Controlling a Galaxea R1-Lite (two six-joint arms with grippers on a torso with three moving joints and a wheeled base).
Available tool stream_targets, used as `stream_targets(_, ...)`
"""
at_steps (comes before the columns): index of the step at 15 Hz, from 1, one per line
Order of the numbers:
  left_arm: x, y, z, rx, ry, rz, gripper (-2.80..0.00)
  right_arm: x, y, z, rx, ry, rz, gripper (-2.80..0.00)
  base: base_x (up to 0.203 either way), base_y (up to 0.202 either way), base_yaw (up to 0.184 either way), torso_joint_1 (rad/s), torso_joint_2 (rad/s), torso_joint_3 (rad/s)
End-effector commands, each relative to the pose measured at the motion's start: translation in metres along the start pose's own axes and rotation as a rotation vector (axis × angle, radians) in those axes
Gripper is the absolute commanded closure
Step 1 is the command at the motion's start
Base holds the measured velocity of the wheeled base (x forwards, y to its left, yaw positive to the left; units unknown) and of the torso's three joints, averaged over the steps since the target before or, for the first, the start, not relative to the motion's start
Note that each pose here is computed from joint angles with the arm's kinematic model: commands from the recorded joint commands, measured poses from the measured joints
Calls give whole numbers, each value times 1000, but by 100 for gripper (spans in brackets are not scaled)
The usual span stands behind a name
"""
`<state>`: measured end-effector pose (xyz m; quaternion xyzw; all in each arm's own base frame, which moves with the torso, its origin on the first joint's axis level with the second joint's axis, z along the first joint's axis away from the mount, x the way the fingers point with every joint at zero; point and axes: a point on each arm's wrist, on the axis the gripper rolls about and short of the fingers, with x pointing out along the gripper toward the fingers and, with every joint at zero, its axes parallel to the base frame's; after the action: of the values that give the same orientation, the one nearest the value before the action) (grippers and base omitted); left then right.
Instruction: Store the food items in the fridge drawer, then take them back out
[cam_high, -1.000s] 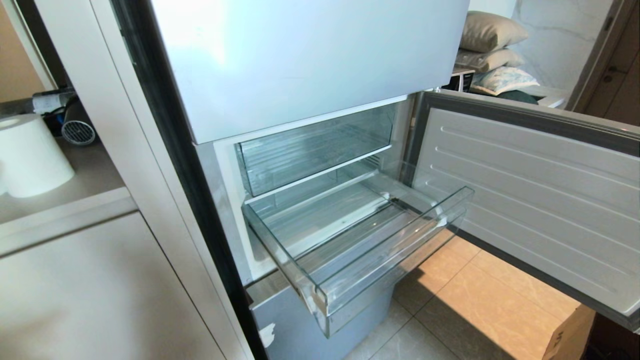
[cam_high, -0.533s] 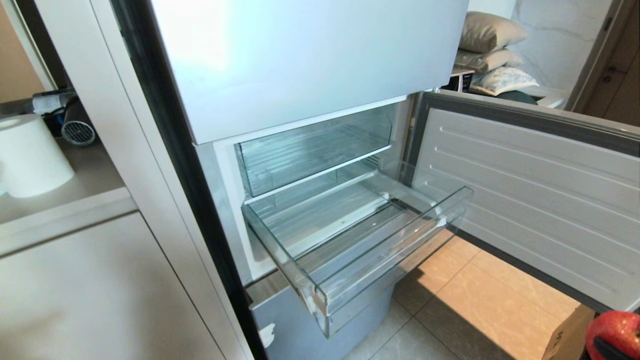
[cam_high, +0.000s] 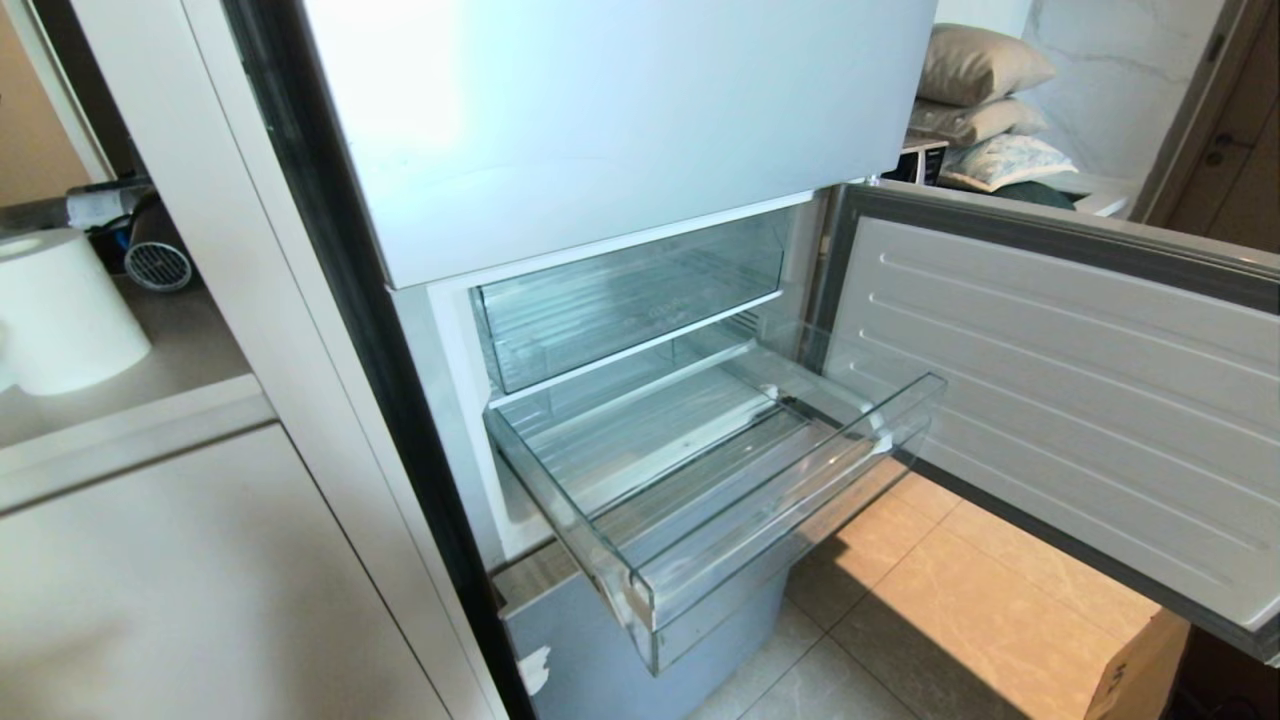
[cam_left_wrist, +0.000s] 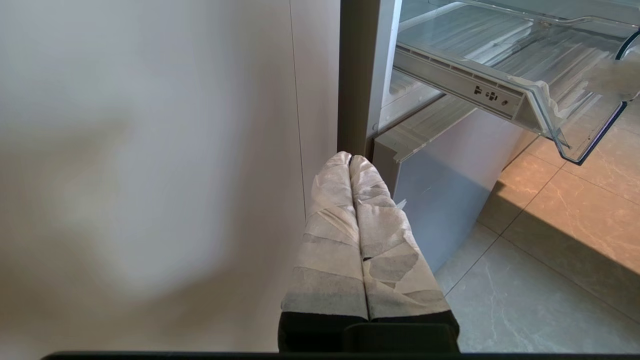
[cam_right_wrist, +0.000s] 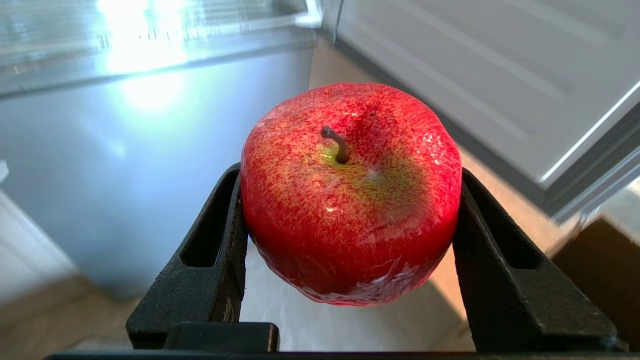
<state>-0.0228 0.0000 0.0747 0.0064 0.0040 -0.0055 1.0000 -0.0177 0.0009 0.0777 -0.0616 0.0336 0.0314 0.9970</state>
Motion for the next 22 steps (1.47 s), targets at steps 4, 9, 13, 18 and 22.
stream_targets(4, 0, 0, 0, -1, 1, 0, 0, -5, 0, -3, 69, -61, -44, 0, 0, 0, 0, 0, 0, 0)
stream_targets(9, 0, 0, 0, 0, 1, 0, 0, -5, 0, -3, 117, -66, -55, 0, 0, 0, 11, 0, 0, 0)
stream_targets(13, 0, 0, 0, 0, 1, 0, 0, -5, 0, -3, 120, -68, -55, 0, 2, -5, 155, 2, 4, 4)
stream_targets(18, 0, 0, 0, -1, 1, 0, 0, -5, 0, -3, 120, -66, -55, 0, 2, -7, 175, 3, 0, 4)
stream_targets(22, 0, 0, 0, -1, 1, 0, 0, -5, -1, -2, 118, -68, -55, 0, 3, -8, 176, 2, 2, 3)
